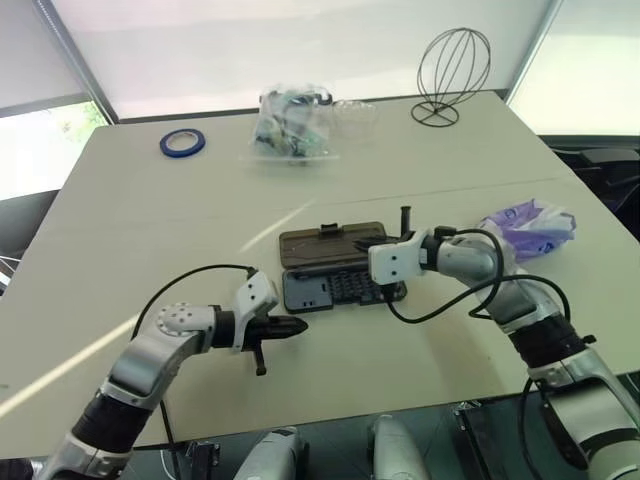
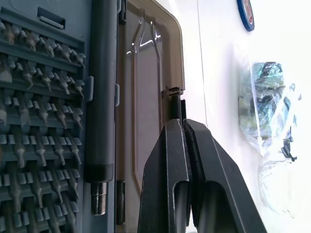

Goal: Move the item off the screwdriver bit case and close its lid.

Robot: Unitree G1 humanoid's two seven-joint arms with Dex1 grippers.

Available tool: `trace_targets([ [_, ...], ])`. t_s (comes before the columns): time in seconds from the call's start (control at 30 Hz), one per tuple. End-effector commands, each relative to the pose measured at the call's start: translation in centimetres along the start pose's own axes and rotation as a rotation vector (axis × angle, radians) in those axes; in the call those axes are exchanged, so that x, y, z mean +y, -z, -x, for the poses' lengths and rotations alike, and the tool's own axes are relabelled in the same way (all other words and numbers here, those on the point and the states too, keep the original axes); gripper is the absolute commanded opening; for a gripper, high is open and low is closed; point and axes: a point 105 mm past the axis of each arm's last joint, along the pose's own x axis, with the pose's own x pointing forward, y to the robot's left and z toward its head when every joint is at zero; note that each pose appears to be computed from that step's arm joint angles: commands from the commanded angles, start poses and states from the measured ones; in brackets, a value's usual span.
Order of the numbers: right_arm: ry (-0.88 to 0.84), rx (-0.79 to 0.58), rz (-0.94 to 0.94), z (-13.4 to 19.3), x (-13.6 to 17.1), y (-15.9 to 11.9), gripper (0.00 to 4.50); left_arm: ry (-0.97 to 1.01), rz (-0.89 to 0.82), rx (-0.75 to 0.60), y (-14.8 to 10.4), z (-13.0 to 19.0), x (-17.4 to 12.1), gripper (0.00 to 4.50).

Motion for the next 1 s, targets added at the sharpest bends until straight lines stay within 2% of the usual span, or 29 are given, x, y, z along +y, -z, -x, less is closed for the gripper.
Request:
trace_targets([
  [0.03,0.077,-0.016,-0.06,0.6,-2.2,-0.3,0.07,0.0,-0.035,-0.07,-3.1,1.4,0.3,0.0],
  [0.17,0.141,-0.029,-0.235,0.9,-4.8,0.2,0.07,-0.059,-0.051,-0.156,-6.0,1.9,2.1,0.0],
  [0.23,0.125,-0.051,-0.312,0.8,-5.3,0.0,0.07,-0.068,-0.072,-0.157,-6.2,1.5,2.7,0.0],
  [0.4,0.085,-0.044,-0.504,-0.1,-6.6,1.2,0.07,-0.067,-0.21,0.003,-3.0,-0.8,3.5,0.0],
  [0.53,0.084,-0.003,-0.607,-1.2,-8.0,2.9,0.07,-0.045,-0.247,0.04,-1.8,-1.8,3.5,0.0],
  [0.63,0.051,0.055,-0.621,-2.2,-8.4,4.2,0.93,-0.047,-0.263,0.05,-1.0,-2.6,3.5,0.0],
  [0.77,-0.045,0.135,-0.673,-3.3,-7.3,5.4,2.95,-0.056,-0.264,0.049,-0.3,-3.1,3.6,0.0],
  [1.0,-0.181,0.214,-0.758,-5.2,-5.1,5.6,2.95,-0.078,-0.245,0.017,0.0,-3.8,3.1,0.0],
])
